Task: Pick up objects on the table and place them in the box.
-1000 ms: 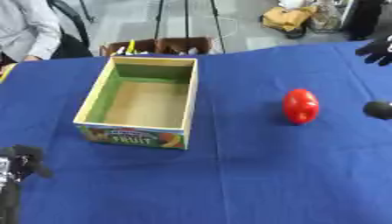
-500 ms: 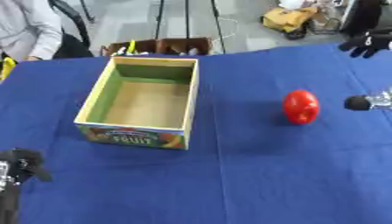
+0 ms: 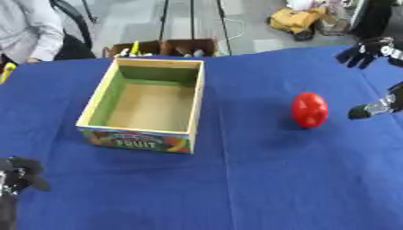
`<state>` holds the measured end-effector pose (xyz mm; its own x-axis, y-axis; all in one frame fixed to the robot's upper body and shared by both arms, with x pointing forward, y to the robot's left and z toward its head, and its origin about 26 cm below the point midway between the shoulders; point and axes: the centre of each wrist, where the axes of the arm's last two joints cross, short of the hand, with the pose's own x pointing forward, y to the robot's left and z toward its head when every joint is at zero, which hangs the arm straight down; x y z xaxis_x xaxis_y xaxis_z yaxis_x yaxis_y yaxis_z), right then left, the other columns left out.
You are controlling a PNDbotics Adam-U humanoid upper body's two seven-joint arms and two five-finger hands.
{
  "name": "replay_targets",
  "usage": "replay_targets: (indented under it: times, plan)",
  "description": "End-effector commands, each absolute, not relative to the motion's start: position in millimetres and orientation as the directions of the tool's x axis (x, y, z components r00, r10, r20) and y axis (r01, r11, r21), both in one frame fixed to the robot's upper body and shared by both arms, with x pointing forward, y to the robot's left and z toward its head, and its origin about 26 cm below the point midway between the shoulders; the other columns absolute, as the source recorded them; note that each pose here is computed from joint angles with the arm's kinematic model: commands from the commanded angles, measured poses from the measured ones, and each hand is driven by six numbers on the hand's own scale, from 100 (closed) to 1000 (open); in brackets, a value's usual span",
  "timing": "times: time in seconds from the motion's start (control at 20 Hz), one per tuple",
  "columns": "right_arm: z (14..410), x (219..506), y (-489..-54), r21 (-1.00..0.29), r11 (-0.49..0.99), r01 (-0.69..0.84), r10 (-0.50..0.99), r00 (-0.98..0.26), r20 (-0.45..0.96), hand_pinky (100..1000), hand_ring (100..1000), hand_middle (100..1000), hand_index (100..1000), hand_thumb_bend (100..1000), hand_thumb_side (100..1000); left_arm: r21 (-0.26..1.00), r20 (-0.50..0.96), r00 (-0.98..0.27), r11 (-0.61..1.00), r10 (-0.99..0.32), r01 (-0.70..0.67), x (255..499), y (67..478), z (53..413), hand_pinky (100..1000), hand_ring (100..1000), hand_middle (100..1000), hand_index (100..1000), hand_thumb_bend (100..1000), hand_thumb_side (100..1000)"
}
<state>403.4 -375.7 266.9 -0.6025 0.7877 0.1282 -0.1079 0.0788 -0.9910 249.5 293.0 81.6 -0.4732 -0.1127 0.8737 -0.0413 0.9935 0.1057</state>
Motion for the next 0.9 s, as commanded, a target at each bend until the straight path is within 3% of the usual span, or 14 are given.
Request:
replay_targets:
  times: [0.05, 0.9]
  plan:
    - [284.7, 404.3, -386.2, -0.994, 0.025, -0.106, 0.808, -0.583, 0.083, 707, 769, 784, 890, 764, 418, 0.132, 0.866, -0.483, 0.991, -0.13, -0.03, 249.3, 294.9, 86.2, 387, 355, 457, 578, 100, 811]
    - [275.4, 433.1, -377.4, -0.988, -0.01, -0.156, 0.823, -0.562, 0.08, 702, 770, 782, 883, 755, 386, 0.141, 0.862, -0.491, 0.99, -0.127, -0.009, 250.7, 291.4, 86.0, 388, 355, 458, 578, 100, 812]
